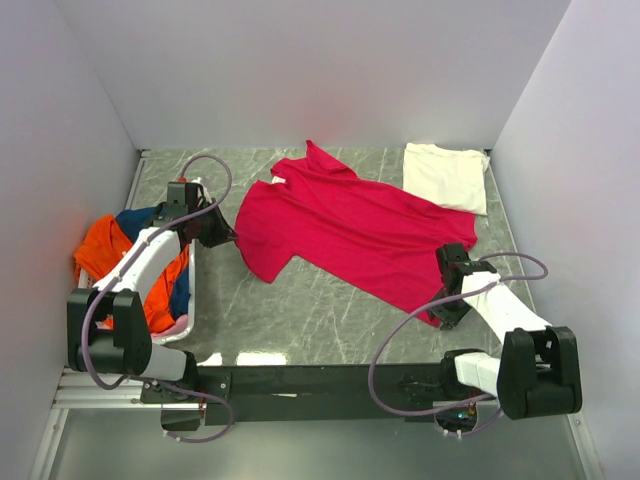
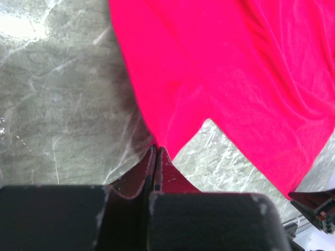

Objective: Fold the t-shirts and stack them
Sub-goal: Flatten the tshirt out, then fold the tshirt

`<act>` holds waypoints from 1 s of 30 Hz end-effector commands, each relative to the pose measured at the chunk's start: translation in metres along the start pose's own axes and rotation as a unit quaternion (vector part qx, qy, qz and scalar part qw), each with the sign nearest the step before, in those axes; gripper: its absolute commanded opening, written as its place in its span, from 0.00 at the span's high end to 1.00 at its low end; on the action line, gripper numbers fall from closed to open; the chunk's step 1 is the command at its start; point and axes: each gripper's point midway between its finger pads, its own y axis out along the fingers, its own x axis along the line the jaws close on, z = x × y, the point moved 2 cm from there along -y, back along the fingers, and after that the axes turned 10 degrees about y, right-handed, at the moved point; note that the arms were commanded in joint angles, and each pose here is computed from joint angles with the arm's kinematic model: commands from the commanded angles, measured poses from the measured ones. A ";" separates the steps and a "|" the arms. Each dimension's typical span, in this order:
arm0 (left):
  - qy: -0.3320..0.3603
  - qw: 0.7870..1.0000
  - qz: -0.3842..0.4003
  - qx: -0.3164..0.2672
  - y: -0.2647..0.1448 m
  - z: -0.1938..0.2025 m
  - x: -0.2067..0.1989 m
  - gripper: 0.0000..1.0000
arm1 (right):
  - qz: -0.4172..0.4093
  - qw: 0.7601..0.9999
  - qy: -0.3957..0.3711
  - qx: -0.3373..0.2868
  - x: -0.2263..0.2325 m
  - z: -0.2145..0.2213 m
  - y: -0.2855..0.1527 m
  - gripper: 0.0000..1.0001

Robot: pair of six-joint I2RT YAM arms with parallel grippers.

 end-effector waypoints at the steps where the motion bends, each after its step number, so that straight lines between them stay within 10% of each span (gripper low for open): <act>1: 0.006 0.999 0.024 -0.024 -0.016 -0.012 -0.013 0.99 | -0.004 1.000 0.002 -0.017 0.006 -0.006 0.006 0.58; 11: -0.022 0.998 0.053 -0.027 -0.030 -0.012 -0.018 0.99 | -0.010 1.000 -0.015 -0.004 0.008 -0.002 0.007 1.00; 30: -0.071 0.996 0.041 -0.037 -0.090 0.017 -0.003 1.00 | -0.043 0.994 -0.091 0.048 -0.005 0.029 -0.062 1.00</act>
